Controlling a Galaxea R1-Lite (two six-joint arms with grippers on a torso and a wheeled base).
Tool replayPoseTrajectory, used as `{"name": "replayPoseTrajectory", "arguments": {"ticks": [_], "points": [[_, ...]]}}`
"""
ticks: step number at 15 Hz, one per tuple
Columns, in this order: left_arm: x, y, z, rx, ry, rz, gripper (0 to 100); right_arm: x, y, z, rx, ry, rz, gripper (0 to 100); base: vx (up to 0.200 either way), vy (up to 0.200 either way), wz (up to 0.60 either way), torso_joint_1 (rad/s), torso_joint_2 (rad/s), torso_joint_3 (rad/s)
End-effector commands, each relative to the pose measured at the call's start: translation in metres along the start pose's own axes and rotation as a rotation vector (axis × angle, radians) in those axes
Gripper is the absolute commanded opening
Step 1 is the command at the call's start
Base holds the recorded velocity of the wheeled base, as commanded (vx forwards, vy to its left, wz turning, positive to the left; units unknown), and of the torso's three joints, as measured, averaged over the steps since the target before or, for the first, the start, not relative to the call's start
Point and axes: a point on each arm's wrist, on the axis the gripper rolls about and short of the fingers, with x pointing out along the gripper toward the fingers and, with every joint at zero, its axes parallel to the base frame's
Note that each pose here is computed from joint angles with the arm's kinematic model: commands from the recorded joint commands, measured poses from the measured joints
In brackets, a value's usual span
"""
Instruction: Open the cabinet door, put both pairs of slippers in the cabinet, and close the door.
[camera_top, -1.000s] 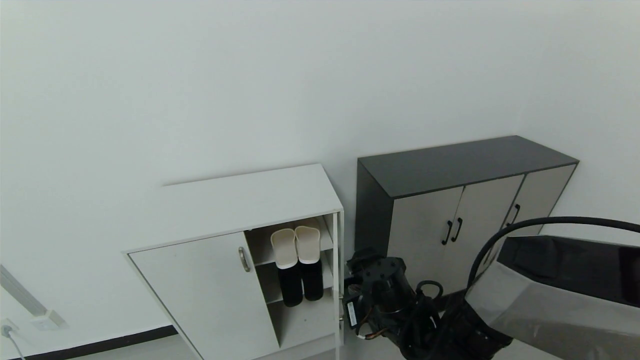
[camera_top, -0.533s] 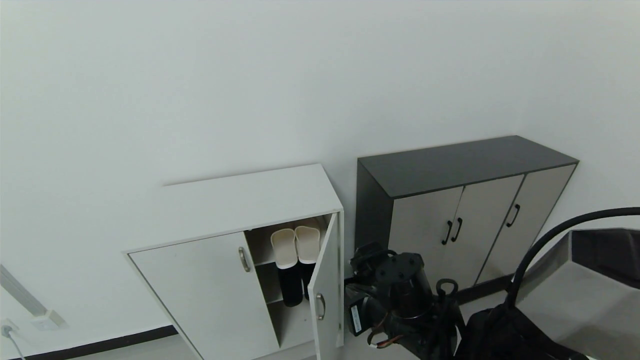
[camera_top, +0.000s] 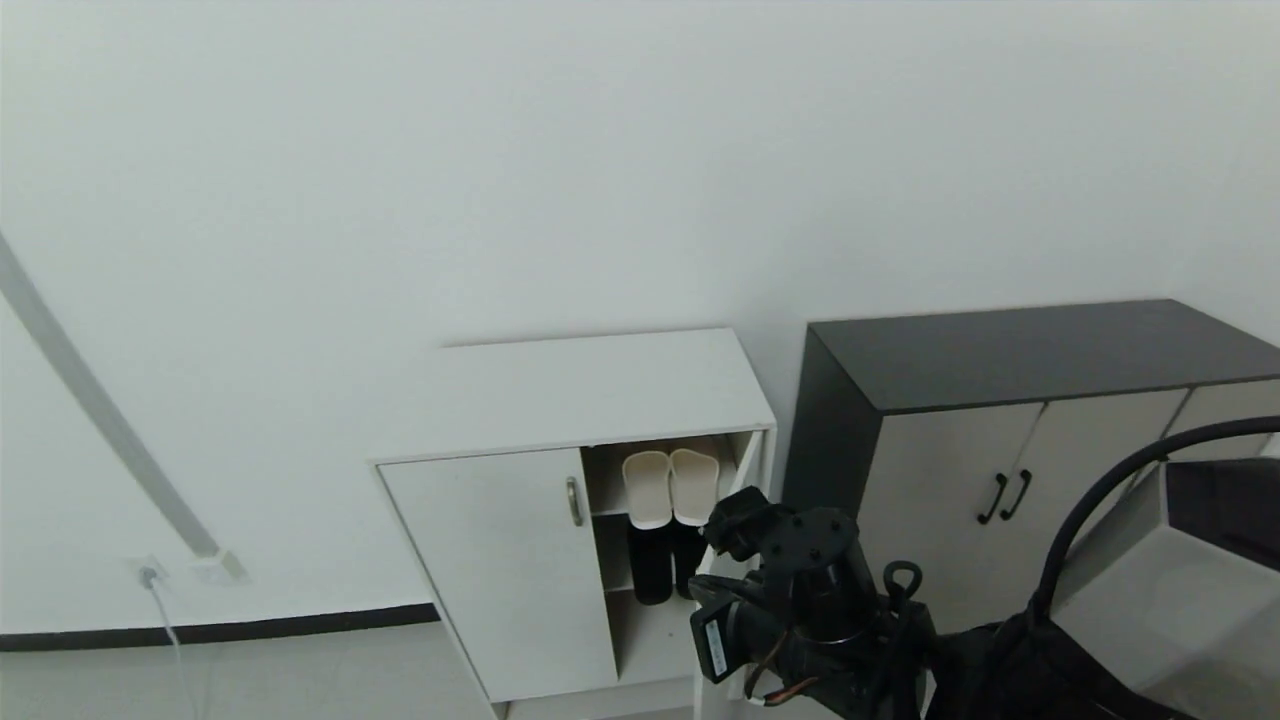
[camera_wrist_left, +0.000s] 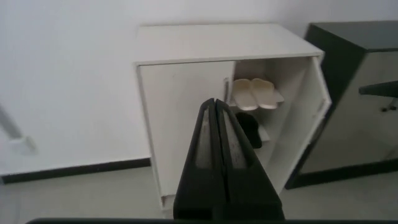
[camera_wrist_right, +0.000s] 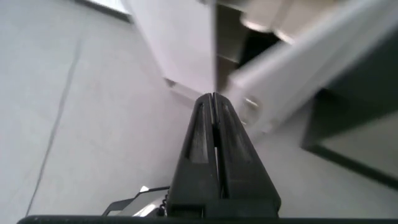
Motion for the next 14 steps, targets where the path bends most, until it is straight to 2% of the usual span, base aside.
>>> {"name": "replayPoseTrajectory", "arguments": {"ticks": [1,4,8,11,14], "points": [[0.000,0.000,0.000,0.000,0.001,0.000,0,0.000,-0.003,-0.001,0.003,0.004,-0.006,0,0.000,0.000,0.00,0.000,0.00,0.000],[0.000,0.000,0.000,0.000,0.001,0.000,0,-0.001,-0.007,-0.004,0.005,0.006,0.024,0,0.000,0.000,0.00,0.000,0.00,0.000],[0.000,0.000,0.000,0.000,0.001,0.002,0,-0.009,-0.022,-0.010,0.002,0.029,-0.018,0,0.000,0.000,0.00,0.000,0.00,0.000],[0.000,0.000,0.000,0.000,0.001,0.017,0,-0.021,-0.037,-0.012,0.009,0.046,-0.055,0,0.200,0.000,0.00,0.001,0.01,0.001],[0.000,0.000,0.000,0.000,0.001,0.017,0,-0.027,-0.043,-0.027,-0.024,0.106,-0.073,0,0.200,0.000,0.00,0.002,0.00,0.004]]}}
